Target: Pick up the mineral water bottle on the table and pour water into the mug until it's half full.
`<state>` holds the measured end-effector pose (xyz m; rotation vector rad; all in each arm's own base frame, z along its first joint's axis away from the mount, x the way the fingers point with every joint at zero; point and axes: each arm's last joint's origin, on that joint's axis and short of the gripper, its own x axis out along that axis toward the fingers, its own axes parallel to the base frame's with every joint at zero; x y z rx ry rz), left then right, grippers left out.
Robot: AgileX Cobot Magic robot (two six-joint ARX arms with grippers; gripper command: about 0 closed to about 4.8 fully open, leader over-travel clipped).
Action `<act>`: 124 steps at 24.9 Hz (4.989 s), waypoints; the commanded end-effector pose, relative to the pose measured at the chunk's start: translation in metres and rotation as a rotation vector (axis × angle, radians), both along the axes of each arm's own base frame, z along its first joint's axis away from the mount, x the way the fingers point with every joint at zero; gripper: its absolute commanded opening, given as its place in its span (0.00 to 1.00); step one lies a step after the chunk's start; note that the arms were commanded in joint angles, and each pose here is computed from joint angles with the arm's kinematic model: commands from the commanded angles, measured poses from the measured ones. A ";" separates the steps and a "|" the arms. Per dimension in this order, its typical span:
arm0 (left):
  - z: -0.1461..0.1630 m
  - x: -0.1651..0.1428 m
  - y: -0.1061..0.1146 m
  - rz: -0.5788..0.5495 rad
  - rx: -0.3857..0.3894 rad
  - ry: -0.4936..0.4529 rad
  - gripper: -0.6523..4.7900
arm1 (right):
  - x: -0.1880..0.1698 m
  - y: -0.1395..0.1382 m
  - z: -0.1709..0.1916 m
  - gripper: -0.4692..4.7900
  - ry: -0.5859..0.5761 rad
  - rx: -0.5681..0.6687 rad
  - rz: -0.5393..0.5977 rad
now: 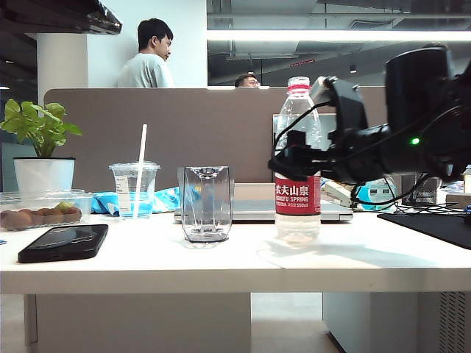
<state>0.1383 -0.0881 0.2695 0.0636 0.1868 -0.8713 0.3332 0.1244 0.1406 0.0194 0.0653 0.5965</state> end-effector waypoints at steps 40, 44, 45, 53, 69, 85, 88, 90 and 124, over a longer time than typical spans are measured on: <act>0.002 0.000 0.000 -0.002 -0.005 -0.008 0.11 | 0.028 0.037 0.099 0.55 -0.357 -1.271 -0.109; 0.002 0.000 0.000 -0.001 -0.005 -0.009 0.11 | 0.028 0.037 0.099 0.55 -0.397 -1.350 -0.086; 0.002 0.000 0.000 -0.002 -0.005 -0.009 0.11 | 0.028 0.037 0.099 0.55 -0.404 -1.364 -0.082; 0.002 0.000 0.000 -0.002 -0.005 -0.008 0.11 | 0.028 0.037 0.099 0.55 -0.456 -1.468 -0.052; 0.002 0.000 0.000 -0.002 -0.005 -0.008 0.11 | 0.029 0.035 0.100 0.55 -0.444 -1.582 -0.095; 0.002 0.000 0.000 -0.002 -0.005 -0.009 0.11 | 0.039 0.039 0.121 0.55 -0.532 -1.671 -0.116; 0.002 0.000 0.000 -0.002 -0.005 -0.008 0.11 | 0.039 0.039 0.121 0.55 -0.547 -1.704 -0.106; 0.002 0.000 0.000 -0.002 -0.005 -0.008 0.11 | 0.039 0.039 0.122 0.55 -0.547 -1.705 -0.107; 0.002 0.000 0.000 -0.002 -0.005 -0.008 0.11 | 0.016 0.016 0.041 0.55 -0.068 -0.197 -0.113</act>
